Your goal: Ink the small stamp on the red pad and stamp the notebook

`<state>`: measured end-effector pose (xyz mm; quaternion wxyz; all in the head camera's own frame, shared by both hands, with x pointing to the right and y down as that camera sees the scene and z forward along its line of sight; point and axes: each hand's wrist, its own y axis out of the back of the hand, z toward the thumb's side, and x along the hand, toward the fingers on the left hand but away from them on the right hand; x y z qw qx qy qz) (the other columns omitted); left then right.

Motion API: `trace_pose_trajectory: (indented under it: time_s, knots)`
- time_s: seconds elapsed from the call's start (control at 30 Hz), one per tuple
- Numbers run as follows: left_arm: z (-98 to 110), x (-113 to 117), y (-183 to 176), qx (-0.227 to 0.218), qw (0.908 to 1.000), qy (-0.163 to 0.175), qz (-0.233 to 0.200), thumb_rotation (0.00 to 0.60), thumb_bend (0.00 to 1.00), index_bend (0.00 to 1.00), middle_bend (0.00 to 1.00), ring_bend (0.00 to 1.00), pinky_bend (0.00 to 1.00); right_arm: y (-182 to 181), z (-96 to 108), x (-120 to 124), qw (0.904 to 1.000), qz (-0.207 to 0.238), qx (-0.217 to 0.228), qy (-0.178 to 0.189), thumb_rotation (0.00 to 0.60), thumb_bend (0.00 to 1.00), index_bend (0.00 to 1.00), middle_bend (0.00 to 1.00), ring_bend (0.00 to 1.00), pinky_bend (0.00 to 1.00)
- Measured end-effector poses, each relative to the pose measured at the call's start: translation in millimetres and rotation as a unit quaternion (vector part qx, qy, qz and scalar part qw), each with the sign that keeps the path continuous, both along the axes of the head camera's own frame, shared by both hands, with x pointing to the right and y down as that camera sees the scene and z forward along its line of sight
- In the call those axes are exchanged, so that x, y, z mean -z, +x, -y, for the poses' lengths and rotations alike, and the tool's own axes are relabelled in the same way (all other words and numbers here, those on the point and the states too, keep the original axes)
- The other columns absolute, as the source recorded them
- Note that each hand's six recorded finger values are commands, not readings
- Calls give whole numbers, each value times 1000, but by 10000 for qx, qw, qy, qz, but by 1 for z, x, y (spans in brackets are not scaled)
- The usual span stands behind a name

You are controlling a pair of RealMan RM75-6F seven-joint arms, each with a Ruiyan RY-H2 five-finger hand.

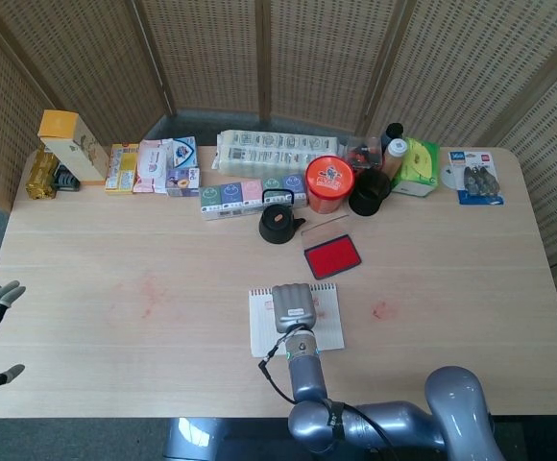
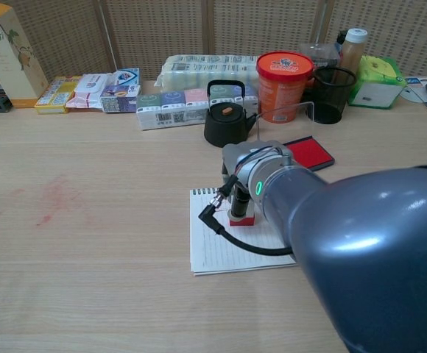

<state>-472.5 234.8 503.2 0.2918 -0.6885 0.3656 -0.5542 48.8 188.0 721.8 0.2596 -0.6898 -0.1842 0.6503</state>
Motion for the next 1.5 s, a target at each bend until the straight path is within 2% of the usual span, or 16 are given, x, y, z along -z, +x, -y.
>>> trace_pose_trajectory:
  time_s: [0.23, 0.37, 0.7, 0.9, 1.03, 1.17, 1.33, 1.5]
  knots:
    - [0, 0, 0, 3, 10000, -12, -15, 600, 0, 0, 0, 0, 3, 2, 3, 5, 10000, -30, -13, 22, 600, 476, 632, 947, 1000, 1000]
    - [0, -1, 0, 4, 10000, -46, -42, 600, 0, 0, 0, 0, 3, 4, 7, 16, 9999, -76, -12, 83, 600, 477, 631, 947, 1000, 1000]
    - [-2, 3, 1, -45, 9999, -19, -114, 600, 0, 0, 0, 0, 3, 5, 35, 87, 9987, -162, -63, 483, 600, 477, 632, 947, 1000, 1000]
    - [-4, 3, 3, -70, 9999, -27, -87, 600, 0, 0, 0, 0, 3, 20, 54, 107, 9968, -238, -56, 764, 600, 477, 632, 947, 1000, 1000]
    - [-4, 2, 3, -72, 10000, -25, -58, 600, 0, 0, 0, 0, 3, 39, 62, 103, 9961, -274, 16, 835, 600, 476, 633, 947, 1000, 1000]
    - [-3, 0, 2, -57, 10000, -41, -16, 600, 0, 0, 0, 0, 3, 59, 65, 90, 9974, -145, -23, 700, 600, 477, 634, 947, 1000, 1000]
    - [-2, -4, 1, -21, 9999, -86, 53, 600, 0, 0, 0, 0, 3, 96, 70, 61, 9984, -129, -255, 494, 600, 477, 633, 947, 1000, 1000]
    - [0, -7, 0, 17, 9999, -95, 104, 600, 0, 0, 0, 0, 3, 131, 75, 35, 9977, -341, -430, 408, 600, 477, 633, 947, 1000, 1000]
